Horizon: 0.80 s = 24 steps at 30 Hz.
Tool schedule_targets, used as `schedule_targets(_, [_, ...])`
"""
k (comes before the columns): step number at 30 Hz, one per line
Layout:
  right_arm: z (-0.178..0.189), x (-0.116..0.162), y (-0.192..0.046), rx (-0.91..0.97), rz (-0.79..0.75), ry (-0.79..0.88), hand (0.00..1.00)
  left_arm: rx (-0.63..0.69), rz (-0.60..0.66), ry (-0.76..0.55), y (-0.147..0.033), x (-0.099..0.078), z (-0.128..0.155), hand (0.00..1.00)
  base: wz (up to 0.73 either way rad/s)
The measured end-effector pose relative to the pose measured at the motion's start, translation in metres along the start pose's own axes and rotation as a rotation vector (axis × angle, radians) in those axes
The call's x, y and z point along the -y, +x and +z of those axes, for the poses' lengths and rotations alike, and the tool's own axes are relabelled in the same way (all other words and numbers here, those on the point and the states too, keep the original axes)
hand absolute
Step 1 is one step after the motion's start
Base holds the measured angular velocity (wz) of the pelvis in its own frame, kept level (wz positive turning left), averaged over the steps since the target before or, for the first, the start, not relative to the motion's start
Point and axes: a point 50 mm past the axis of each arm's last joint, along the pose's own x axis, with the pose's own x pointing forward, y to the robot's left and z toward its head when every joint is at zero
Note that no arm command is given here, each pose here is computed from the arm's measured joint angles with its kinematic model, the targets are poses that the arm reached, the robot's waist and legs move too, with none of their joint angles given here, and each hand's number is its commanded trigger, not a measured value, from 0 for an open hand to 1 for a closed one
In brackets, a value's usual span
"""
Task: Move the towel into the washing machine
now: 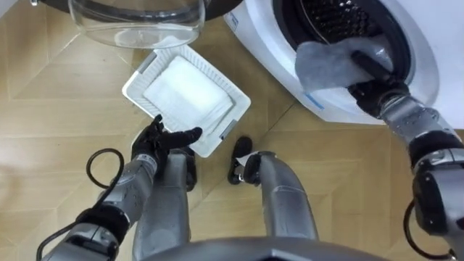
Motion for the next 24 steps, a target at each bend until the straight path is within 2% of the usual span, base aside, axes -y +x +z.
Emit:
schedule_targets(5, [0.012, -0.020, -0.002, -0.028, 0.044, 0.276, 0.00, 0.029, 0.028, -0.026, -0.003, -0.003, 0.002, 0.00, 0.12])
schedule_targets(9, [0.019, -0.022, -0.003, -0.037, 0.030, 0.407, 0.00, 0.049, 0.054, -0.040, -0.004, -0.003, 0.005, 0.00, 0.12])
schedule_targets(24, [0.029, -0.022, -0.005, -0.033, -0.086, 0.520, 0.00, 0.056, 0.097, -0.021, -0.004, 0.002, 0.002, 0.00, -0.02])
